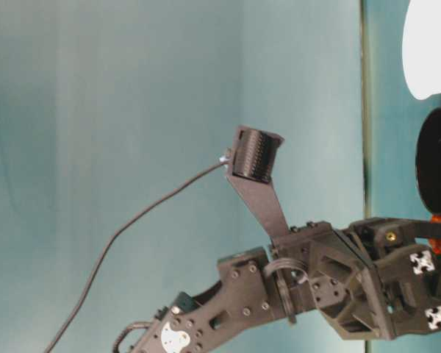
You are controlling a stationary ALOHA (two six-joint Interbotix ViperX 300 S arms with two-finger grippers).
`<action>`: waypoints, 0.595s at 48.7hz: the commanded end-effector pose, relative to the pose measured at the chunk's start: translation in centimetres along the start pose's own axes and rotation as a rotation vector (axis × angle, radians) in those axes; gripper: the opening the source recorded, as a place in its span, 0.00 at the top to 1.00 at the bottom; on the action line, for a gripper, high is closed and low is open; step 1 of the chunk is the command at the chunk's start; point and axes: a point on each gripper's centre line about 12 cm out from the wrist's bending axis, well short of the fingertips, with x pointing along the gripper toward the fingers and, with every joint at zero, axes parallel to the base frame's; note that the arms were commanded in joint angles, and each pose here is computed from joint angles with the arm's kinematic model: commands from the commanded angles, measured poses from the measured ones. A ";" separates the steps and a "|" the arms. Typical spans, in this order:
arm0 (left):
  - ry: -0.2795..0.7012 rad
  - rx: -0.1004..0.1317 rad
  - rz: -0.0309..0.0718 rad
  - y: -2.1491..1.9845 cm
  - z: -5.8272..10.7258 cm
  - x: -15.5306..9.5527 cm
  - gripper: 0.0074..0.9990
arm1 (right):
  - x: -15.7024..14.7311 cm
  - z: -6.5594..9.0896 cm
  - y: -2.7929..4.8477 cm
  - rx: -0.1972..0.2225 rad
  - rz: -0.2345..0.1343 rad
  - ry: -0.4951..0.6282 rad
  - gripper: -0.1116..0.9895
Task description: Put the paper cup into the moved red handle cup holder.
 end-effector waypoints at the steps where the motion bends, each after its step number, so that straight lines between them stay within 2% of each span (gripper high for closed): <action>1: -0.012 0.006 0.001 -0.05 0.1 -0.3 0.72 | 0.0 0.4 0.05 0.013 0.001 -0.009 0.99; 29: -0.038 0.007 0.001 -0.10 0.3 -0.7 0.72 | 0.0 0.2 0.01 0.013 0.000 -0.005 0.99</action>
